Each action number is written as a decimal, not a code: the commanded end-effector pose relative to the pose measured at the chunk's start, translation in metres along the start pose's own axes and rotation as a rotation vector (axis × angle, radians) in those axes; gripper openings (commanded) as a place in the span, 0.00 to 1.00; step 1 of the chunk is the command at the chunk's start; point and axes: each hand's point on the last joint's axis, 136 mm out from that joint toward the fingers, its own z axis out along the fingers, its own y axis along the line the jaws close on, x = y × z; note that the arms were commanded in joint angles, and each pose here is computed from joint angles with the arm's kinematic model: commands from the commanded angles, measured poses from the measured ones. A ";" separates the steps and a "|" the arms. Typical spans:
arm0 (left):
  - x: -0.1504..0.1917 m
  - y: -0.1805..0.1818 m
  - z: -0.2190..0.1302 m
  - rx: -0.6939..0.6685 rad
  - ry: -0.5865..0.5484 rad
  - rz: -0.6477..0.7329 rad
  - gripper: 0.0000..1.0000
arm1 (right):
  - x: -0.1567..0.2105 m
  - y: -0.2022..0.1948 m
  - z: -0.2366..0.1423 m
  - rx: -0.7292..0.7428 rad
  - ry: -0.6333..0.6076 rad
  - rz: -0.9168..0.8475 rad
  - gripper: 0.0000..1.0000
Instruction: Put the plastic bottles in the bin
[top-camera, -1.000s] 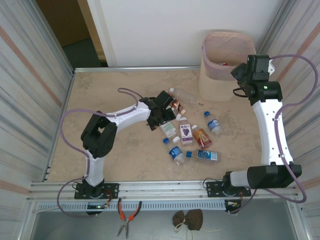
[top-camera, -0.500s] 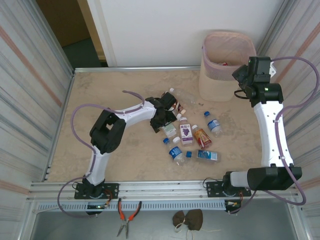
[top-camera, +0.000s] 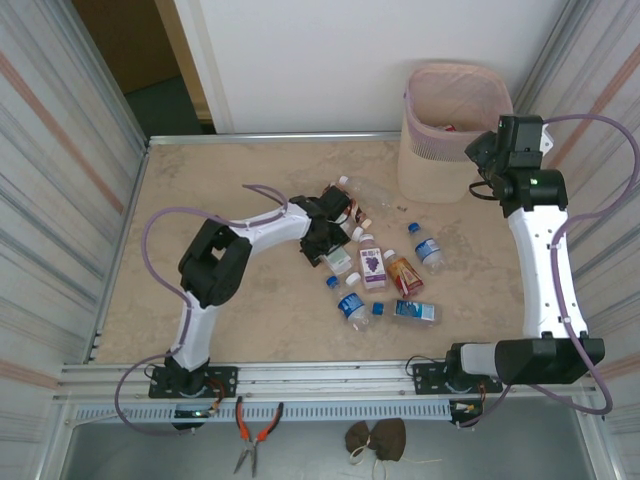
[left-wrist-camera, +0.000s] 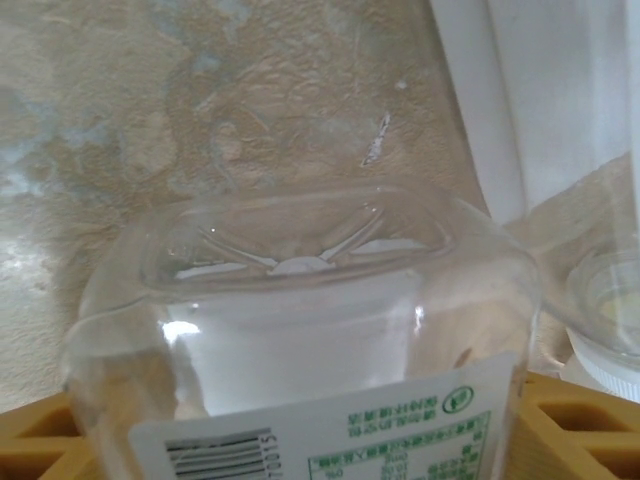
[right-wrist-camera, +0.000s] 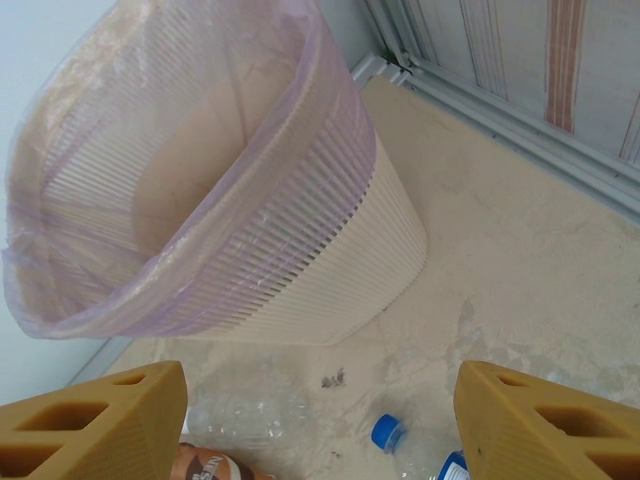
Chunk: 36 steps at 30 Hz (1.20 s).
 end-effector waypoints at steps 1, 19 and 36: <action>-0.011 -0.007 -0.032 0.061 -0.053 -0.022 0.64 | -0.012 -0.004 -0.013 0.000 -0.050 -0.009 0.69; -0.031 -0.064 -0.194 0.617 -0.422 0.463 0.53 | 0.036 0.083 -0.061 -0.698 0.047 -0.246 0.74; 0.027 -0.049 -0.371 1.258 -0.668 1.127 0.53 | 0.124 0.140 -0.160 -1.358 0.098 -0.638 0.82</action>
